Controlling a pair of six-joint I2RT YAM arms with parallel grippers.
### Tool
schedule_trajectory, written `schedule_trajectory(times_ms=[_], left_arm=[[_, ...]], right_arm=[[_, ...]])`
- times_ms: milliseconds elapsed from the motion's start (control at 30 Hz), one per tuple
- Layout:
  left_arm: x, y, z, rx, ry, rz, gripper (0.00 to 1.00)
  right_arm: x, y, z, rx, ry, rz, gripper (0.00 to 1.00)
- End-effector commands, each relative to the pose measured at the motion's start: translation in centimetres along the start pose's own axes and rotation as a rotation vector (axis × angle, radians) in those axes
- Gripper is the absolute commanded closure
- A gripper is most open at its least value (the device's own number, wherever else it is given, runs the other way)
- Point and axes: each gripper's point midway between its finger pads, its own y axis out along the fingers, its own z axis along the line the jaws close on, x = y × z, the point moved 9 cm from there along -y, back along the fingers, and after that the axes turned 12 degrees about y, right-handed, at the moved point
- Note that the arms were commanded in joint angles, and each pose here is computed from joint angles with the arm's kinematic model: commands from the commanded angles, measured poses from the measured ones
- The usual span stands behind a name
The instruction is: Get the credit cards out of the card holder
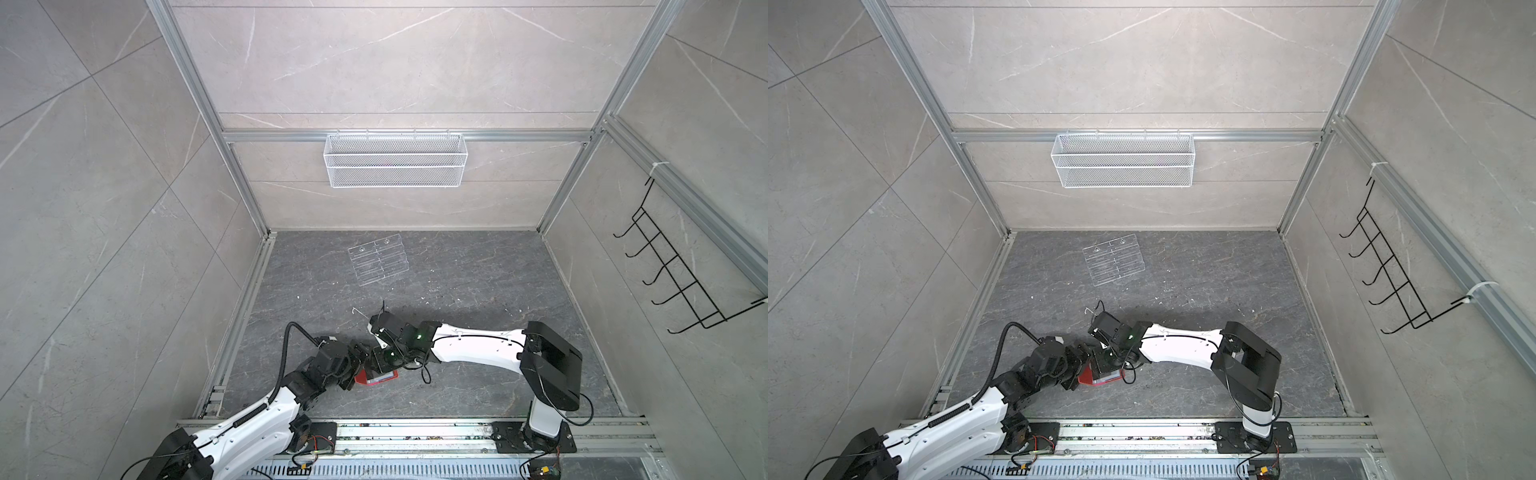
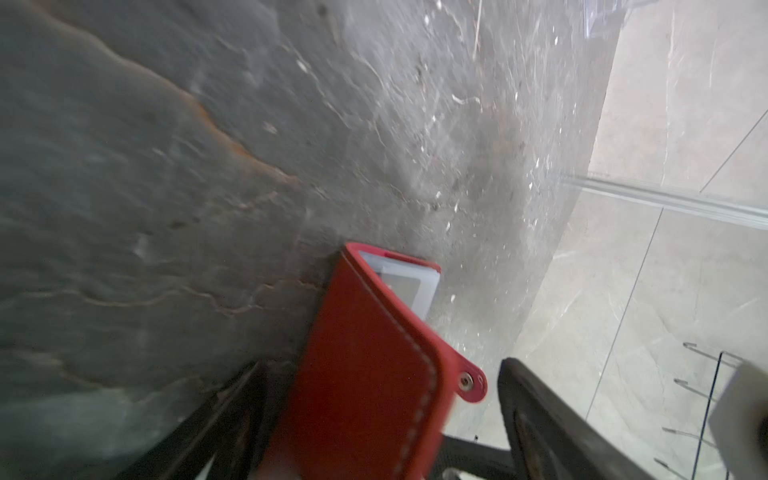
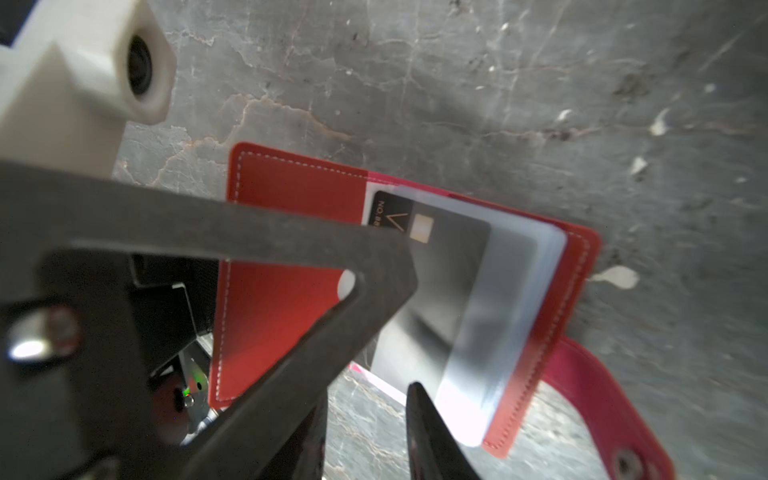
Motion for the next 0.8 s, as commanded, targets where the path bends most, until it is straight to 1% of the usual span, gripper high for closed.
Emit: schedule_trajectory(times_ms=[0, 33, 100, 167, 200, 300, 367, 533, 667, 700, 767], left_arm=[[0.2, -0.2, 0.4, 0.015, -0.014, -0.02, 0.11], [0.1, -0.3, 0.5, 0.021, -0.016, -0.019, 0.13], [0.1, -0.5, 0.8, 0.029, -0.02, -0.023, 0.19], [0.0, -0.6, 1.0, 0.029, -0.021, -0.024, 0.28], [0.0, -0.7, 1.2, 0.03, -0.02, -0.026, 0.35], [-0.1, -0.6, 1.4, 0.038, -0.017, -0.02, 0.51], [-0.2, -0.5, 1.5, 0.045, -0.014, -0.011, 0.64], [-0.1, -0.4, 1.3, 0.051, 0.008, -0.003, 0.89], [-0.2, -0.4, 1.6, 0.082, 0.006, 0.002, 0.95], [-0.2, -0.4, 1.7, 0.092, 0.003, 0.006, 0.99], [-0.3, -0.3, 2.0, 0.103, 0.002, 0.012, 1.0]], right_arm=[[0.4, -0.1, 0.5, 0.018, 0.044, -0.029, 0.61], [0.5, -0.4, 0.0, -0.005, 0.062, -0.045, 0.57], [0.5, -1.0, -1.0, -0.023, 0.09, -0.067, 0.48], [0.6, -1.4, -1.8, -0.031, 0.117, -0.08, 0.42], [0.5, -1.5, -2.2, -0.028, 0.127, -0.085, 0.4], [0.7, -1.3, -3.2, -0.014, 0.156, -0.08, 0.38], [0.8, -1.1, -4.1, -0.01, 0.18, -0.079, 0.37], [1.3, -1.0, -6.3, -0.01, 0.229, -0.097, 0.32], [1.6, -0.8, -8.1, 0.002, 0.269, -0.094, 0.34], [1.7, -0.9, -8.3, 0.002, 0.271, -0.095, 0.34], [1.8, -0.9, -8.8, -0.004, 0.276, -0.098, 0.35]])
